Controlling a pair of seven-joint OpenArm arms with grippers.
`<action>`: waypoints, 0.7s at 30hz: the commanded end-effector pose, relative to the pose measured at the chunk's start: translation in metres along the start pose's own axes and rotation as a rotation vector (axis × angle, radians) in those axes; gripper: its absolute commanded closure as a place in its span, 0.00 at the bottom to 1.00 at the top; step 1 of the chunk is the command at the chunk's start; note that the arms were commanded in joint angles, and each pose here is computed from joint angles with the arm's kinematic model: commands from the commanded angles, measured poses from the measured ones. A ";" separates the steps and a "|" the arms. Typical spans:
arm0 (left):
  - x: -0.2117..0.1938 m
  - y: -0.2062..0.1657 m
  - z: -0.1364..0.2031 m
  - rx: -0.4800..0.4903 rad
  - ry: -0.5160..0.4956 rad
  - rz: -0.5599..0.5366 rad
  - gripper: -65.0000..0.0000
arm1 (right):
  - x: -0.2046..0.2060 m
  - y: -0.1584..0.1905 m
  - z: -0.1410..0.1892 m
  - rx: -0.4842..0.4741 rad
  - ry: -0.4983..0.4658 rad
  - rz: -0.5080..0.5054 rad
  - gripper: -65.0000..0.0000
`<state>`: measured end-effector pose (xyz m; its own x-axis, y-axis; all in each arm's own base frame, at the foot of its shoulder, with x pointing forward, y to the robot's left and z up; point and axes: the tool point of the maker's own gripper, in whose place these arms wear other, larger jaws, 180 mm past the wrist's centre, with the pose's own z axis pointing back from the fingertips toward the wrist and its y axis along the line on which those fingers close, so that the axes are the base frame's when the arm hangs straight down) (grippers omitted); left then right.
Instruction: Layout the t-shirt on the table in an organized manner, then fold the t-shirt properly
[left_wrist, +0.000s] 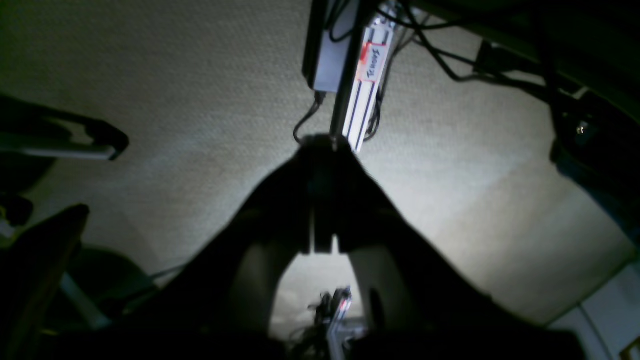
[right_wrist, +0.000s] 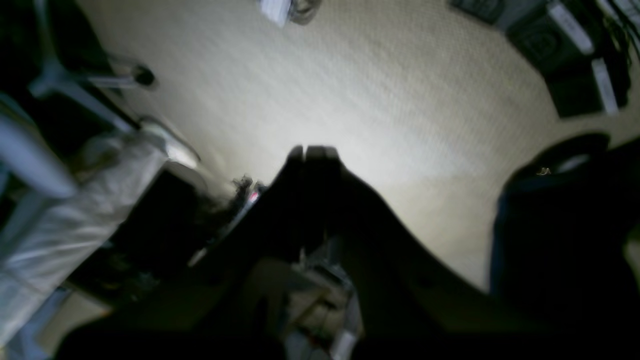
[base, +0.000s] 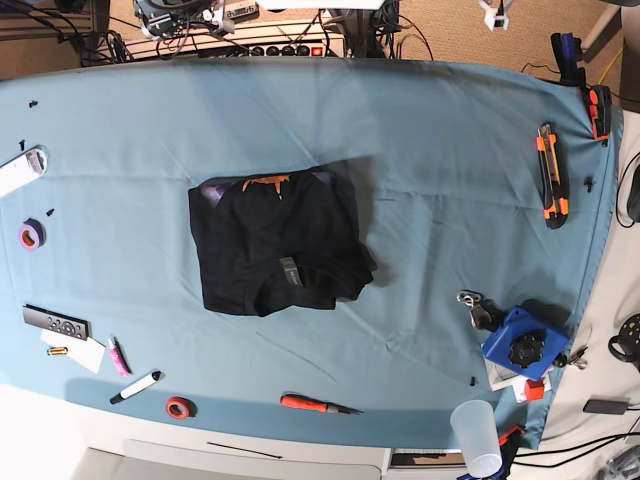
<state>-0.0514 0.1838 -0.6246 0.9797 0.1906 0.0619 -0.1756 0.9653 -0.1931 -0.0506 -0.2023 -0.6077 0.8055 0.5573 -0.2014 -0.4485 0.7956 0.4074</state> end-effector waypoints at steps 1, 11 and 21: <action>-0.001 0.005 0.000 0.013 -0.009 -0.001 1.00 | -0.004 -0.006 0.001 -0.004 0.003 0.020 1.00; 0.007 0.006 -0.005 0.024 -0.017 -0.049 1.00 | 0.018 -0.043 -0.007 -0.263 -0.116 0.243 1.00; 0.022 0.005 -0.003 0.024 -0.054 -0.065 1.00 | 0.034 -0.033 -0.009 -0.252 -0.140 0.260 1.00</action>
<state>-0.0283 0.1872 -0.6290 0.9824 0.1399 0.1238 -0.1181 0.9785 -0.1690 -0.0133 -0.2017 -0.6374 0.6924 0.7215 0.0120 -0.7086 0.6767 0.2002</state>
